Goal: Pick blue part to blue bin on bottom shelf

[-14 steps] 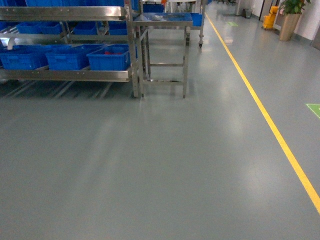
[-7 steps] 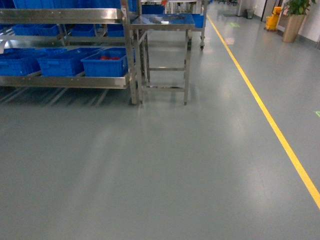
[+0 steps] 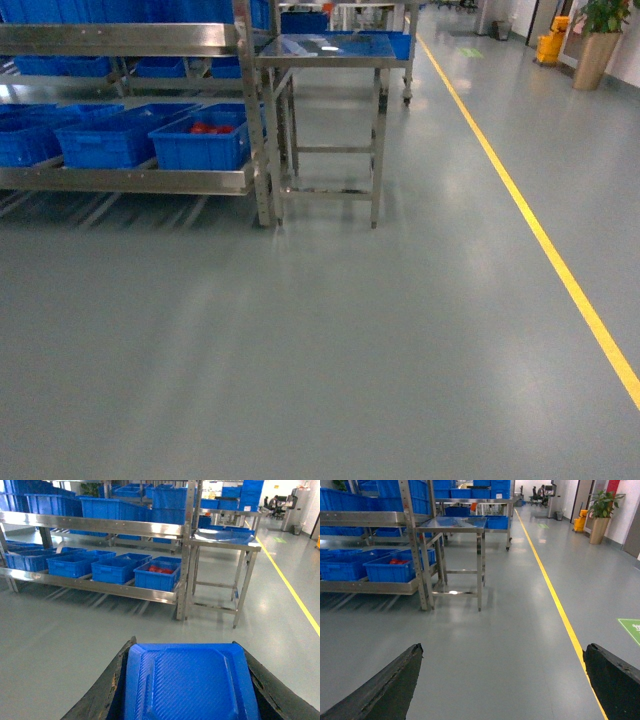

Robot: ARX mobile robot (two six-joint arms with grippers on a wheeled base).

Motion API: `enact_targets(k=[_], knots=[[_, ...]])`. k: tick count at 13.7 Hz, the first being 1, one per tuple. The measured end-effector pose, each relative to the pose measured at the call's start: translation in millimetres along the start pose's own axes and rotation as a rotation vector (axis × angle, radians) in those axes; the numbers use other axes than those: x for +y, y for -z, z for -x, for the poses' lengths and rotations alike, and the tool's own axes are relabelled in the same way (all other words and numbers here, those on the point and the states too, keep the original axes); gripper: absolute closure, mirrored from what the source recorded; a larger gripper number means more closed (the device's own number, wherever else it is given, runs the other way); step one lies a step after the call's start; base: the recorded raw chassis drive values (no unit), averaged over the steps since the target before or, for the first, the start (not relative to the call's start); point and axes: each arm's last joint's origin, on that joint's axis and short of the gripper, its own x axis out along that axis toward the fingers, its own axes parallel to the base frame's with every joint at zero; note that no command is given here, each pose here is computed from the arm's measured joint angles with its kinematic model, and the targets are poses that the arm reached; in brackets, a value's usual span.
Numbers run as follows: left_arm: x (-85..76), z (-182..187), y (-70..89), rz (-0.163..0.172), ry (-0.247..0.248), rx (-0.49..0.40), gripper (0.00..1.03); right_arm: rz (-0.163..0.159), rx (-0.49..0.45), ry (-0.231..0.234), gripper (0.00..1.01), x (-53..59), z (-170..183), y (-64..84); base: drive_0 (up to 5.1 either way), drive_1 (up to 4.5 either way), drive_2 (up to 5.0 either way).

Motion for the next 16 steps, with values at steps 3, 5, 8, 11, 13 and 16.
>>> enact_targets(k=[3,5,8,11,13,16], knots=[[0.0,0.1,-0.1,0.001,0.0,-0.001,0.59,0.0,0.002,0.0,0.03,0.0,0.0,0.1,0.0,3.98,-4.0],[0.1,0.1,0.0,0.0,0.0,0.0,0.59,0.0,0.002,0.0,0.03,0.0,0.0,0.2,0.0,3.98,-4.0],[-0.1,0.0,0.3,-0.002,0.0,0.002,0.59,0.0,-0.001,0.0,0.03,0.0,0.0,-0.1,0.0,3.99,-4.0],[-0.1,0.0,-0.1,0.001,0.0,-0.001,0.59,0.0,-0.002,0.0,0.03,0.0,0.0,-0.2,0.0,4.04,-4.0],[-0.1,0.0,-0.1,0.001,-0.001,-0.001,0.59,0.0,0.001,0.0,0.03,0.0,0.0,0.1,0.0,4.01,-4.0],[0.0,0.0,-0.2,0.002,0.0,-0.002,0.59,0.0,-0.005,0.0,0.03,0.0,0.0,-0.4,0.0,4.01,-4.0]])
